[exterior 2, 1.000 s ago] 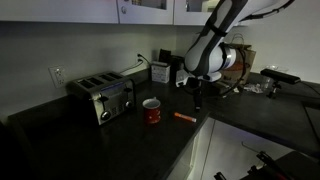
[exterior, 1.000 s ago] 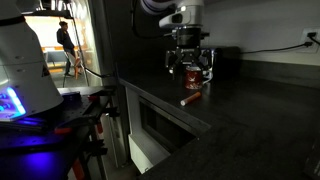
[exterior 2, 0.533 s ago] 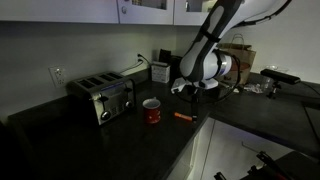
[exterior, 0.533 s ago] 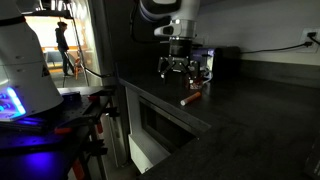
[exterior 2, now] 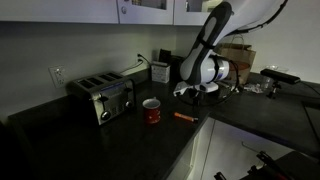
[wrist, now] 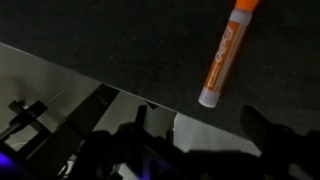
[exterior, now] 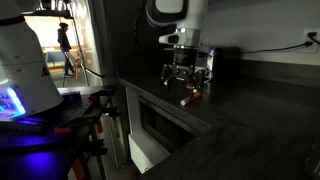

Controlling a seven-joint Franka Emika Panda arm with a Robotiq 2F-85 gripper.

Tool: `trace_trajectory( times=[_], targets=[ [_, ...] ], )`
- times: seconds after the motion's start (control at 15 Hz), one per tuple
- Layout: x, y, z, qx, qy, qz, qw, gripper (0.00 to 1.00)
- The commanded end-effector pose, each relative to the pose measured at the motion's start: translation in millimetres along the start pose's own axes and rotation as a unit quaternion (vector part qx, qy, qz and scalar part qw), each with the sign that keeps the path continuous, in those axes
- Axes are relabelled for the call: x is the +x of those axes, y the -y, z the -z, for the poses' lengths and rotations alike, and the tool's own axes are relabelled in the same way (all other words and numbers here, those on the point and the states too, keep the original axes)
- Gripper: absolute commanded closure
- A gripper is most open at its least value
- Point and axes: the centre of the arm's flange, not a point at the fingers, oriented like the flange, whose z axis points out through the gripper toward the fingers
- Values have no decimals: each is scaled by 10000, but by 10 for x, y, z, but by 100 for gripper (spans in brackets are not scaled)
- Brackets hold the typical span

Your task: Put the marker in the cup

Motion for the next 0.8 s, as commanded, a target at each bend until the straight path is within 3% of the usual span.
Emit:
trace_trajectory(
  times=[0.0,0.07,0.33,0.67,0.73],
  targets=[
    [-8,148,-56,-8,28,115,9999,11],
    [-11,173,-68,6,10,131,9999,26],
    [-6,255,-129,11,23,140,9999,58],
    [-46,261,-206,-38,25,213,9998,94],
    [-52,257,-213,-33,27,219,9998,96]
  ],
)
